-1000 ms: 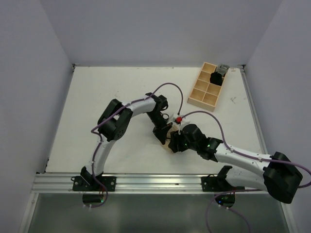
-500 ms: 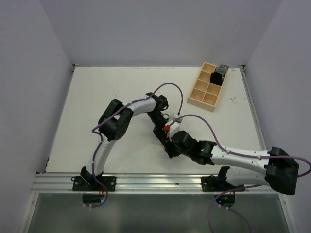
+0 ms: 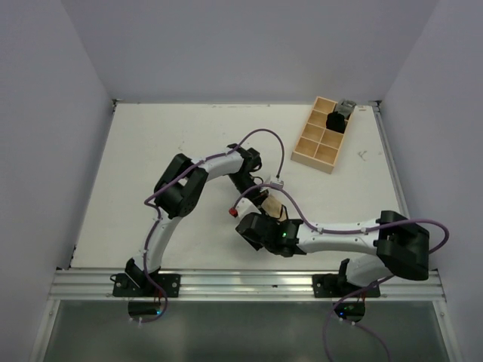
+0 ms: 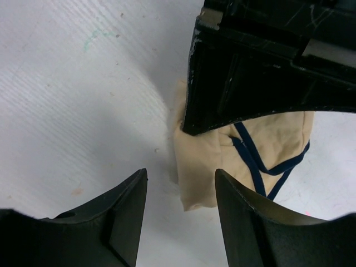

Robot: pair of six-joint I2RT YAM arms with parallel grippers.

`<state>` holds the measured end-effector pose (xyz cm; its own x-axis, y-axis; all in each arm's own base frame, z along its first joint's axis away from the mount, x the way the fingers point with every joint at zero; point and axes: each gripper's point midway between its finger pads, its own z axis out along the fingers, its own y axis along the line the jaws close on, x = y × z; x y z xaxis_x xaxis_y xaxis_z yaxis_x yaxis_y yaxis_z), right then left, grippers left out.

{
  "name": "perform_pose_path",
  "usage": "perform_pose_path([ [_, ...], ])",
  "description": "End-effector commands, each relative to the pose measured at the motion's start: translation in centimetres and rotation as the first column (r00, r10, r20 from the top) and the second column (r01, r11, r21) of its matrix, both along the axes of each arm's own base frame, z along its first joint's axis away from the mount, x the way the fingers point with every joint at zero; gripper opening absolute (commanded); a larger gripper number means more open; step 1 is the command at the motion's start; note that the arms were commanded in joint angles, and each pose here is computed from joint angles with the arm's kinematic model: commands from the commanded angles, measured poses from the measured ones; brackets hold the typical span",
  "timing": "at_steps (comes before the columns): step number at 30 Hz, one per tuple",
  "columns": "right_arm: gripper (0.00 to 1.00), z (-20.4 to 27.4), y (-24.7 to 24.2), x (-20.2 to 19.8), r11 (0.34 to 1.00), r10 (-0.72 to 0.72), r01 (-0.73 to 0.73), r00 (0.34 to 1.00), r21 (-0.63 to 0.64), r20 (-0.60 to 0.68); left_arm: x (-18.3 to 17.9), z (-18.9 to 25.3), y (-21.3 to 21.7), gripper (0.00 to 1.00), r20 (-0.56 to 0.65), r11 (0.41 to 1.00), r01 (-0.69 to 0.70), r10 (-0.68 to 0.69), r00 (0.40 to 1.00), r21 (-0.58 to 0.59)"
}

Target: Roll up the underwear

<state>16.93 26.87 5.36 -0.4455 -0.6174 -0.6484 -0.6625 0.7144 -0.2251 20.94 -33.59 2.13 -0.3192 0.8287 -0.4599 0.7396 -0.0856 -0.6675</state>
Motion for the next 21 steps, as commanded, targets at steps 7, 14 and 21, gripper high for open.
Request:
perform_pose_path([
  [7,0.55,1.5,-0.7,1.8,0.989,-0.076,0.088,0.992,-0.120,0.103,0.6,-4.0,0.8,0.00,0.082,0.995,0.048,-0.055,0.995,0.089],
  [14,0.55,-0.2,-0.8,0.9,0.981,-0.095,0.099,0.995,-0.166,0.034,0.7,-4.0,0.8,0.00,0.084,0.995,0.048,-0.055,0.995,0.089],
  [21,0.53,-1.3,-0.8,0.4,0.981,-0.096,0.095,0.995,-0.171,0.001,0.8,-4.0,0.9,0.00,0.090,0.995,0.045,-0.053,0.995,0.088],
])
